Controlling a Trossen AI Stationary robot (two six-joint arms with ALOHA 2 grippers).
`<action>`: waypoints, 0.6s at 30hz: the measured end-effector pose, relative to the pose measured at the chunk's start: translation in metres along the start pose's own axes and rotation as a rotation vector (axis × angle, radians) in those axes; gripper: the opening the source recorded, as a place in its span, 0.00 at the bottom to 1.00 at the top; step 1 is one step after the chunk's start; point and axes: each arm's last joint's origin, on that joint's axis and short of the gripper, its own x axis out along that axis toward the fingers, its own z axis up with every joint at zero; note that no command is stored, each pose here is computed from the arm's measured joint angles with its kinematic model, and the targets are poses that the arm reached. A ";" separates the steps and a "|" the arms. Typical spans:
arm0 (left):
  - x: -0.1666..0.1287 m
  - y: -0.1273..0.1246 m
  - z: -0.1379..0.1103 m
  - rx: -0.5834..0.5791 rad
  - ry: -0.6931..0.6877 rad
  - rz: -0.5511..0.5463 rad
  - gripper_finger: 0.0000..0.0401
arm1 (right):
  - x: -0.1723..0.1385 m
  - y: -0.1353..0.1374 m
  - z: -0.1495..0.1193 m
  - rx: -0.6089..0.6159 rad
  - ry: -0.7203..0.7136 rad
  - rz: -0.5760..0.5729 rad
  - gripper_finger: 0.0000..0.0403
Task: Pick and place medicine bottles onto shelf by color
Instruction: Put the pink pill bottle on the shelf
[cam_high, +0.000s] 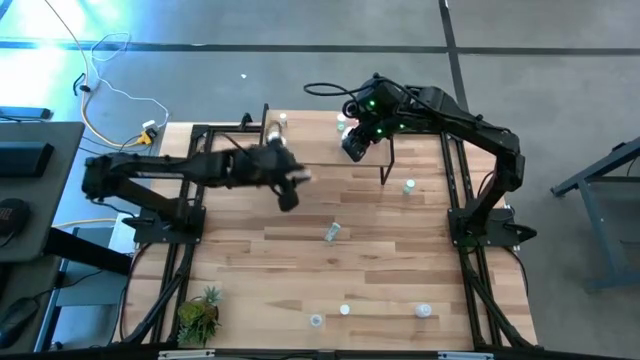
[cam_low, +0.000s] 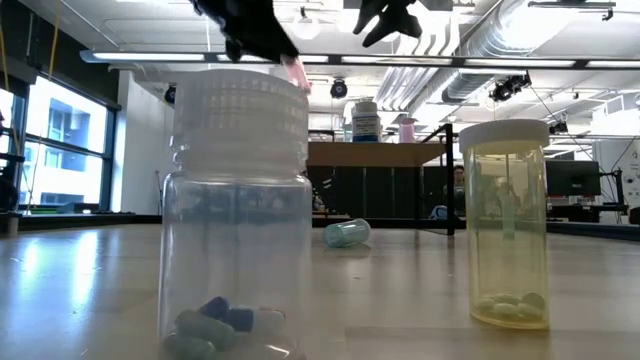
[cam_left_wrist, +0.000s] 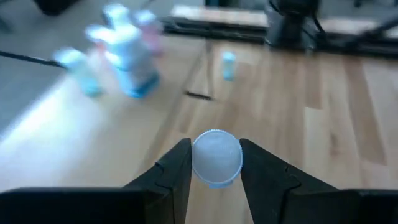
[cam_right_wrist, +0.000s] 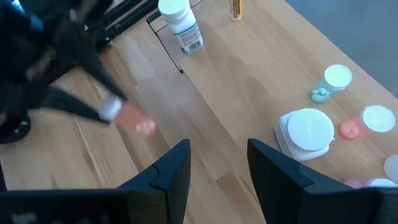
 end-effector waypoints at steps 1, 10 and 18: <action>-0.005 0.007 0.002 -0.005 -0.013 0.020 0.28 | 0.000 0.000 0.001 0.000 -0.007 0.002 0.37; -0.044 0.056 0.014 0.008 -0.135 0.203 0.28 | 0.000 0.001 0.003 -0.001 -0.034 0.011 0.37; -0.064 0.087 0.024 -0.003 -0.267 0.333 0.28 | 0.000 0.000 0.004 0.000 -0.049 -0.036 0.37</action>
